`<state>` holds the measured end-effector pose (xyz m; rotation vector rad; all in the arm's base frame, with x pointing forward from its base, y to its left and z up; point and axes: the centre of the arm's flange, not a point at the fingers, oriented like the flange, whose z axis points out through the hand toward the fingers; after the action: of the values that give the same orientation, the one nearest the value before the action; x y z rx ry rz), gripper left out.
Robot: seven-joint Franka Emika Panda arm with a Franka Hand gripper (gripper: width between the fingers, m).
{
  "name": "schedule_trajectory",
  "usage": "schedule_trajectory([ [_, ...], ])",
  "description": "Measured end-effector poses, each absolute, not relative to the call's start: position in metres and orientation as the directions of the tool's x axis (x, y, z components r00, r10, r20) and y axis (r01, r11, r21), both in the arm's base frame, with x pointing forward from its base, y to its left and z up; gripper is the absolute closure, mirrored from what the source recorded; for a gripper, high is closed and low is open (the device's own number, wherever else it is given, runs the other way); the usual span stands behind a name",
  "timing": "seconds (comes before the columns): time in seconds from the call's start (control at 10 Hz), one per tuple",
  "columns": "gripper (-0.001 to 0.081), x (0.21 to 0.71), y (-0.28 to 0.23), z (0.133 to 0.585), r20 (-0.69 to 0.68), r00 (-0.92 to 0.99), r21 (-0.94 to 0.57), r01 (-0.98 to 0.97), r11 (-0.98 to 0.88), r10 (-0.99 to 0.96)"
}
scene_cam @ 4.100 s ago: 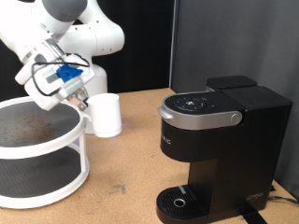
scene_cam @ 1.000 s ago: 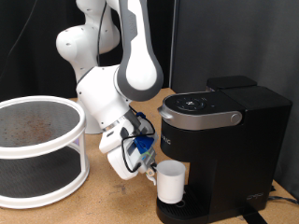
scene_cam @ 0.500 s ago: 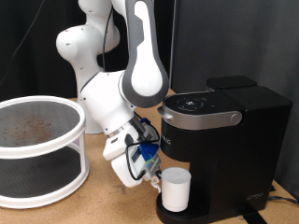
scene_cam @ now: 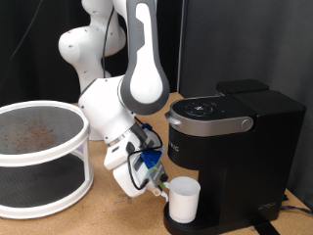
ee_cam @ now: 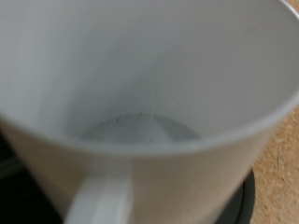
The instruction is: Make a cup of coffee with the keurig machine
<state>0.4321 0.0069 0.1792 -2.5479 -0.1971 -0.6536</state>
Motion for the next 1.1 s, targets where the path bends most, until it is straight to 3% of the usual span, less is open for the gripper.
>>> schedule_trajectory([
  [0.1,0.0463,0.427,0.000,0.179,0.480,0.877,-0.425,0.257,-0.868,0.025],
  [0.3,0.0143,0.413,-0.017,0.182,0.460,0.886,-0.417,0.277,-0.866,0.061],
  [0.4,0.0143,0.406,-0.025,0.185,0.446,0.892,-0.427,0.284,-0.858,0.073],
  [0.5,0.0029,0.399,-0.033,0.188,0.431,0.899,-0.437,0.286,-0.853,0.081],
  [1.1,-0.0001,0.380,-0.050,0.207,0.401,0.911,-0.468,0.294,-0.833,0.096],
])
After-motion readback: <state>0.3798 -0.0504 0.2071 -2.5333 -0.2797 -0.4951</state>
